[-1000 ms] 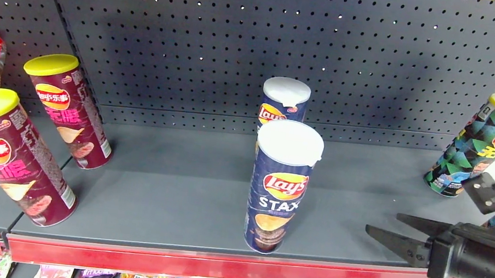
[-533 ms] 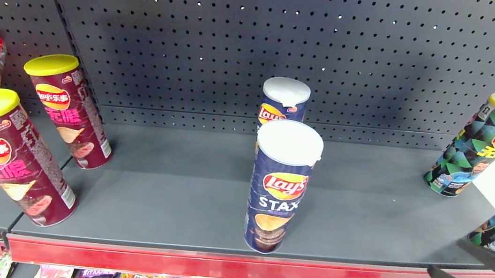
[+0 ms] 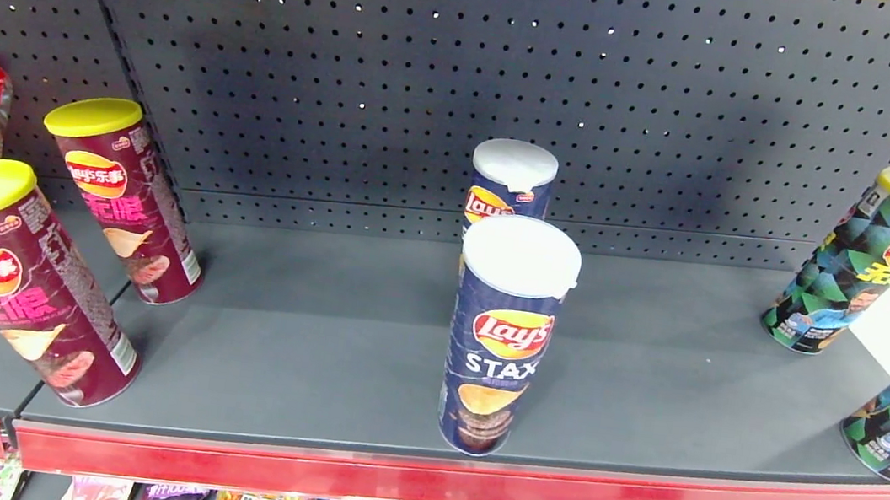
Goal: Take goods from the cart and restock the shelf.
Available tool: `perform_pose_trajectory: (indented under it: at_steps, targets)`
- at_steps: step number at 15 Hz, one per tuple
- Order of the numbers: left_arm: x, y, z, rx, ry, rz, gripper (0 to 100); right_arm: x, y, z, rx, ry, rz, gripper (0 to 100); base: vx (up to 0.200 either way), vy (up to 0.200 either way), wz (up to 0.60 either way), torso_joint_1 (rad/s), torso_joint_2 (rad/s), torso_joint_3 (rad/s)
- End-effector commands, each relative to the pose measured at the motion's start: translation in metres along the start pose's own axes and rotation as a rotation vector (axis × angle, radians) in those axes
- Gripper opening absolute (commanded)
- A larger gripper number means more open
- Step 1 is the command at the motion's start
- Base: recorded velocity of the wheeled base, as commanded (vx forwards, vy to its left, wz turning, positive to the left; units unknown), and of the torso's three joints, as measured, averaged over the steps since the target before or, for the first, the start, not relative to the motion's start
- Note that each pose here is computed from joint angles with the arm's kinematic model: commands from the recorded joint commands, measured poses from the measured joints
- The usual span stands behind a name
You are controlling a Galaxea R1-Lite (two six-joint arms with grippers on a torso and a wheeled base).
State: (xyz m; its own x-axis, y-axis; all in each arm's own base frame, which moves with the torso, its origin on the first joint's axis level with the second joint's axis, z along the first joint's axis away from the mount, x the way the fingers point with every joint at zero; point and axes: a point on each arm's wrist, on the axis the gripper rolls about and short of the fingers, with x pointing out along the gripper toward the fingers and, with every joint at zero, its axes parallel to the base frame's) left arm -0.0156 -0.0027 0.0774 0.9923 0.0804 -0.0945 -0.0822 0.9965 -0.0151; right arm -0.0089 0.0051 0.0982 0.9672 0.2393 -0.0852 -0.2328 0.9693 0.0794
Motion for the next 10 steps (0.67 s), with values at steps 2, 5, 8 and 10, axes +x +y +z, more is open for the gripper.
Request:
perform_pose_trajectory:
  at_steps: [2, 5, 8, 10]
  targets:
    - [0.0002, 0.0000, 0.0000, -0.001, 0.002, 0.000, 100, -0.0135, 0.0018, -0.0169, -0.030, -0.137, -0.028, 100, 0.000, 0.000, 0.00, 0.000, 0.00, 0.000]
    - [0.0002, 0.0000, 0.0000, -0.001, 0.002, 0.000, 100, -0.0139, 0.0000, -0.0166, -0.052, -0.139, -0.116, 100, 0.000, 0.000, 0.00, 0.000, 0.00, 0.000]
    - [0.0002, 0.0000, 0.0000, -0.001, 0.002, 0.000, 100, -0.0140, -0.0019, -0.0170, -0.072, -0.138, -0.197, 100, 0.000, 0.000, 0.00, 0.000, 0.00, 0.000]
    - [0.0002, 0.0000, 0.0000, -0.001, 0.002, 0.000, 100, -0.0125, 0.0002, -0.0187, -0.143, -0.133, -0.088, 100, 0.000, 0.000, 0.00, 0.000, 0.00, 0.000]
